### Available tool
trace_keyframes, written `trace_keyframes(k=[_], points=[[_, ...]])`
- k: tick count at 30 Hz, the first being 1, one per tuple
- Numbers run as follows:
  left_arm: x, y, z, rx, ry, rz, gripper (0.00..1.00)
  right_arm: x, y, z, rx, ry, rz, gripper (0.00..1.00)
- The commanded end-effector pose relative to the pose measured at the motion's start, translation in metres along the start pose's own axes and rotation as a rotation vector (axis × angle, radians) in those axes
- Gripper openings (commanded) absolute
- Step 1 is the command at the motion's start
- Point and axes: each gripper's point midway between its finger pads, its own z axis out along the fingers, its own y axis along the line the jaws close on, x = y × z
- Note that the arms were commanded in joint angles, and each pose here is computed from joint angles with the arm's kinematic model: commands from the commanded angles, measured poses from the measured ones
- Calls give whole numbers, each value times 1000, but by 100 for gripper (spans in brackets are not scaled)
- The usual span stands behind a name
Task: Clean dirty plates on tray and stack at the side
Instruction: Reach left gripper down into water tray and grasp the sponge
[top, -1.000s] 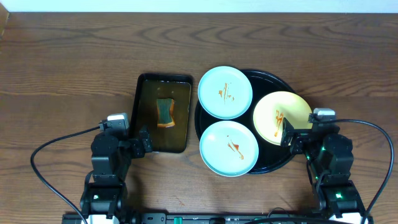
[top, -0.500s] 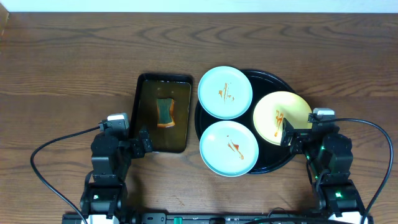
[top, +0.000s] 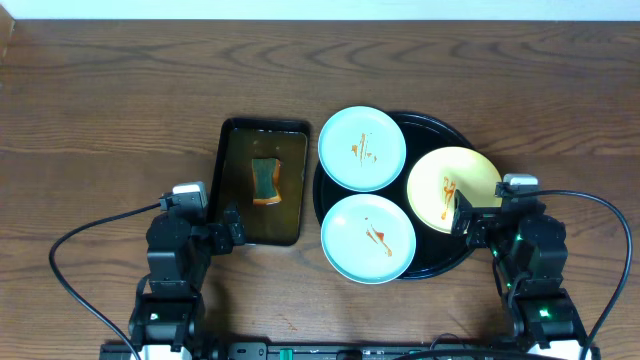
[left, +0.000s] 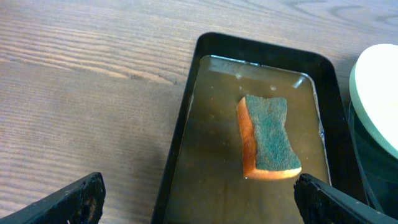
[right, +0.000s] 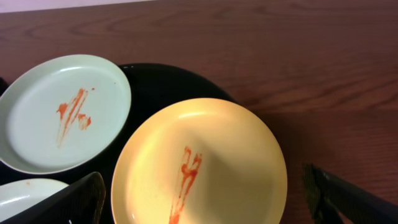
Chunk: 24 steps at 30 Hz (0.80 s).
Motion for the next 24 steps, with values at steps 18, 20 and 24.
trace_keyframes(k=[18, 20, 24], points=[[-53, -7, 0, -37, 229, -13, 98, -12, -7, 5, 60, 265, 28, 99], [-55, -7, 2, -46, 290, -14, 98, -10, -11, 6, 75, 333, 34, 99], [-52, -9, 3, -53, 408, -17, 98, -15, -15, 7, 92, 421, 27, 99]])
